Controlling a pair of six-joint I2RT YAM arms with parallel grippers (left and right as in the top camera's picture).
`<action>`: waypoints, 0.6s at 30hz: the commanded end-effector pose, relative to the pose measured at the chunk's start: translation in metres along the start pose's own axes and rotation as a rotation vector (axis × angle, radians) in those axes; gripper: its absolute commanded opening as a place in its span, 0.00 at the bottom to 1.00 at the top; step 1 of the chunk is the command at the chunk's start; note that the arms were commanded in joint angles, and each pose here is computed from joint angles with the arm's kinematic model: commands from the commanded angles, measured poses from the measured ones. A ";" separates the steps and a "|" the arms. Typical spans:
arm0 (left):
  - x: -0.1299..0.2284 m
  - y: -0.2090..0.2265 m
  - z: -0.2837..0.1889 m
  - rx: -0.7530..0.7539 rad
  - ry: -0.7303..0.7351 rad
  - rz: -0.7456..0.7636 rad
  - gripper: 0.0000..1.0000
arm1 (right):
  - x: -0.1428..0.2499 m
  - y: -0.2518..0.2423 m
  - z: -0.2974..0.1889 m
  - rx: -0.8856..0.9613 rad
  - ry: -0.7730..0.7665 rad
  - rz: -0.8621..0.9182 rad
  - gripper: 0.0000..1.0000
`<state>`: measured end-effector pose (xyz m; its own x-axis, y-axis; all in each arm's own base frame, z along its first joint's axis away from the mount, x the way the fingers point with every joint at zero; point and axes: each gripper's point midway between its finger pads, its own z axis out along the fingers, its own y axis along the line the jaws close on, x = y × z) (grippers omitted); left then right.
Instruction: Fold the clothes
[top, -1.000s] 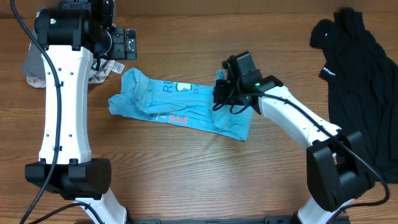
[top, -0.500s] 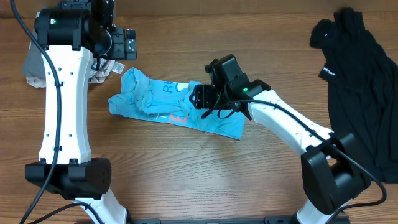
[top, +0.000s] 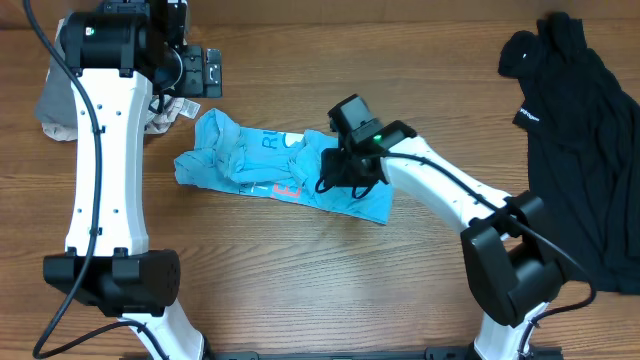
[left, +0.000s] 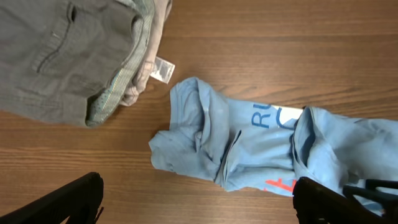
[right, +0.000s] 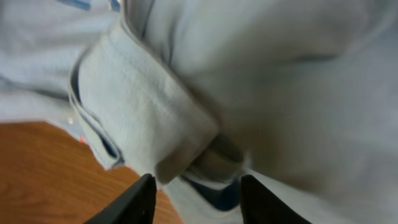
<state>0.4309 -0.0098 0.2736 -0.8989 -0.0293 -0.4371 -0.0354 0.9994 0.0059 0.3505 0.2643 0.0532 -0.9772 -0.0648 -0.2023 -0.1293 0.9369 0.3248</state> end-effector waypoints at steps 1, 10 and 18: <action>0.002 -0.003 0.015 0.010 0.038 0.015 1.00 | 0.004 0.027 -0.001 -0.045 -0.002 -0.038 0.32; 0.001 -0.002 0.024 0.008 0.053 0.012 1.00 | 0.004 0.072 -0.001 -0.190 -0.030 -0.107 0.13; 0.001 -0.002 0.024 0.008 0.053 0.013 1.00 | -0.004 0.110 -0.025 -0.369 -0.046 -0.196 0.45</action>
<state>0.4376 -0.0101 0.2509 -0.9230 -0.0284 -0.3837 -0.0350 0.9993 0.0102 0.3353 0.3408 0.0778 -0.9456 -0.1693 -0.2778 -0.2956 0.8038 0.5162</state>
